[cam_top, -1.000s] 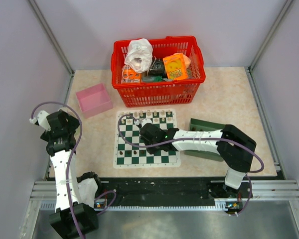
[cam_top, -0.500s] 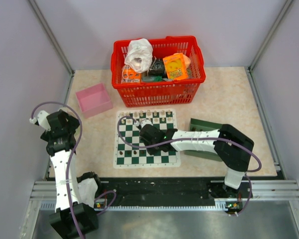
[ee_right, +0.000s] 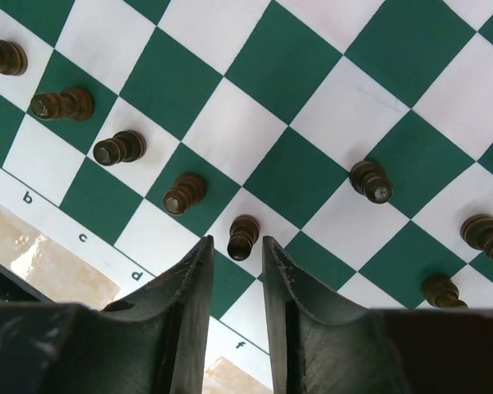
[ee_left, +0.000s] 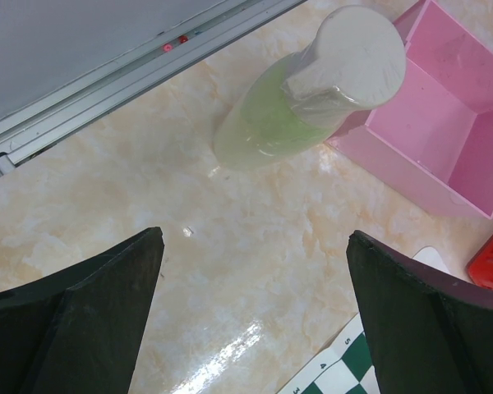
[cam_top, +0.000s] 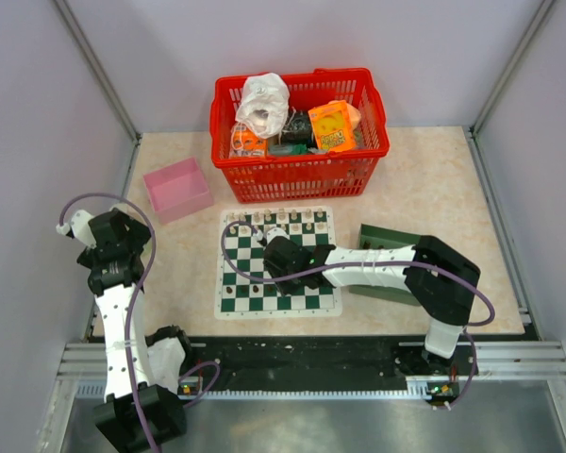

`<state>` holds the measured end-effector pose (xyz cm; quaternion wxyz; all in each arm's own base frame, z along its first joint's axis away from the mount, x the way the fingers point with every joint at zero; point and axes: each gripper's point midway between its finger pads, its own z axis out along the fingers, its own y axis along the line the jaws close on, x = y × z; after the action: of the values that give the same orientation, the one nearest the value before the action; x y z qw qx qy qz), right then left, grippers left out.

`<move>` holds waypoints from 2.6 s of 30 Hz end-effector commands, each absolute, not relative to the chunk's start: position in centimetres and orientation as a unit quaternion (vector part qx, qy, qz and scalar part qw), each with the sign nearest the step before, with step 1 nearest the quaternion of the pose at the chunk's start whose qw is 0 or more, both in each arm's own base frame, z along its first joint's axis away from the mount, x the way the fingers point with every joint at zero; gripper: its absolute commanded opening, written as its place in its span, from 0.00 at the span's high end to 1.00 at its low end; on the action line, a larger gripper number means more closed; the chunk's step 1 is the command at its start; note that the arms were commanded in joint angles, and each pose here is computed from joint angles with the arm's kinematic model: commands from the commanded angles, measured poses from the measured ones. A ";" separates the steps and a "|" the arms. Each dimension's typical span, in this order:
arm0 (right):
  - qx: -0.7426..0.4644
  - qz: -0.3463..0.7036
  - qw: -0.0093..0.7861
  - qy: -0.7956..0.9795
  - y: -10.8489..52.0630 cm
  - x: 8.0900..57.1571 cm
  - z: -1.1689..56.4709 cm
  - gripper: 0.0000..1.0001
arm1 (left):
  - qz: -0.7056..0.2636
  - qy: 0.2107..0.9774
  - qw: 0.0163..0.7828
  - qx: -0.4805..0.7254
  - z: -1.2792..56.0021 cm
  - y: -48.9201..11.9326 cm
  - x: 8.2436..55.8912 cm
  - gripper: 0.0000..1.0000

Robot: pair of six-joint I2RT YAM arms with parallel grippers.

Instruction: Set up the chess pieces on the board

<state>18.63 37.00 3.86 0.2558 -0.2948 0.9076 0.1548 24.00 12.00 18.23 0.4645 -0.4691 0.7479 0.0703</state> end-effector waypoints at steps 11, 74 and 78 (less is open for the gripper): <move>-0.264 0.170 0.337 0.888 36.6 21.6 10.3 0.63 | 0.066 0.735 0.483 -0.472 19.0 12.3 24.3 0.01; -0.244 0.165 0.325 0.899 34.6 24.1 9.8 0.87 | 0.064 0.736 0.482 -0.471 18.9 12.2 24.4 0.01; -0.241 0.171 0.312 0.903 34.0 22.6 9.3 0.87 | 0.062 0.734 0.484 -0.472 19.0 12.2 24.4 0.01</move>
<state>23.72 34.05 8.20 0.3115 -0.2508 0.9049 0.1457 23.98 11.90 17.91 0.4616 -0.4686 0.7501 0.0686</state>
